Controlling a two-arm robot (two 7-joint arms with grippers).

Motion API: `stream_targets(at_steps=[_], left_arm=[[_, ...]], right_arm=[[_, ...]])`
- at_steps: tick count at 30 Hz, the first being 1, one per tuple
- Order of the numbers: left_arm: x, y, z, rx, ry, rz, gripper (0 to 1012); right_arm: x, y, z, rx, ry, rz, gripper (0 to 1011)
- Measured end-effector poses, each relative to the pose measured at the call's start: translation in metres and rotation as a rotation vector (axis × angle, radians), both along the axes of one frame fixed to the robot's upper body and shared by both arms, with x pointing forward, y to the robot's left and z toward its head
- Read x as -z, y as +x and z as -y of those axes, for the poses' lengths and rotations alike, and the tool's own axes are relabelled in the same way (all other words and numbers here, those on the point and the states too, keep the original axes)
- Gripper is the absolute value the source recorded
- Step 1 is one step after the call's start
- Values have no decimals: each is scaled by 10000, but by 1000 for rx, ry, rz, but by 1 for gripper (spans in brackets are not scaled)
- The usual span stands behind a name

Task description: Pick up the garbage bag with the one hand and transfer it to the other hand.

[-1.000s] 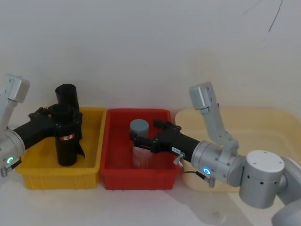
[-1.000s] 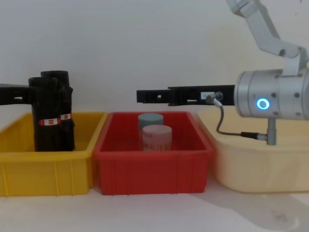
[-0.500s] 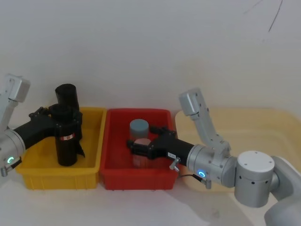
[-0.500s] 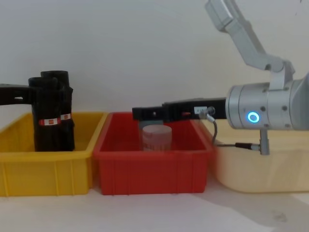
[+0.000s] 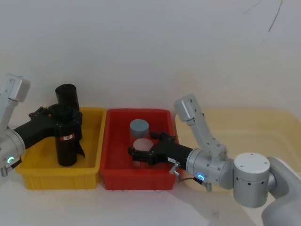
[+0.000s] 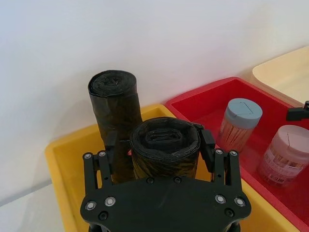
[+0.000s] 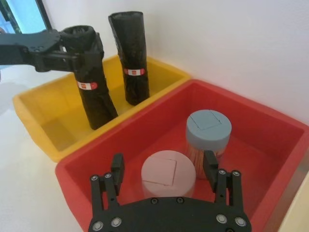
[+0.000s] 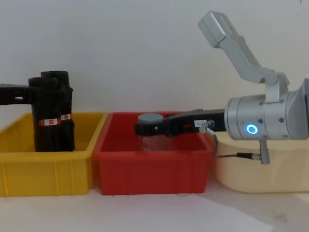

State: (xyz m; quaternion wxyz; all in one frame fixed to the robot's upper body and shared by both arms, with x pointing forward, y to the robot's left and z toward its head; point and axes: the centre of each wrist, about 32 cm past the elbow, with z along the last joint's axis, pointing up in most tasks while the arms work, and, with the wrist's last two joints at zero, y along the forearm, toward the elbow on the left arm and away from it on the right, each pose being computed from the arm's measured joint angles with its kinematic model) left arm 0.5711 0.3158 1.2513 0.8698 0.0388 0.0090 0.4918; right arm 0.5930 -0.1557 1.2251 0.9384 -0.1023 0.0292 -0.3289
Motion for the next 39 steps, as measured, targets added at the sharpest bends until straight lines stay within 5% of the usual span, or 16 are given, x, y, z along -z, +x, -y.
stream_targets(at_steps=[17,32,39], left_arm=[[-1,0,0,0,0,0,980],[-1,0,0,0,0,0,588],[-1,0,0,0,0,0,522]], right_arm=[[66,73,-2,-19,-38,0,1002],[80,91,-6,-30,-51,4,654],[83,95,-7,-31,-53,5,650]])
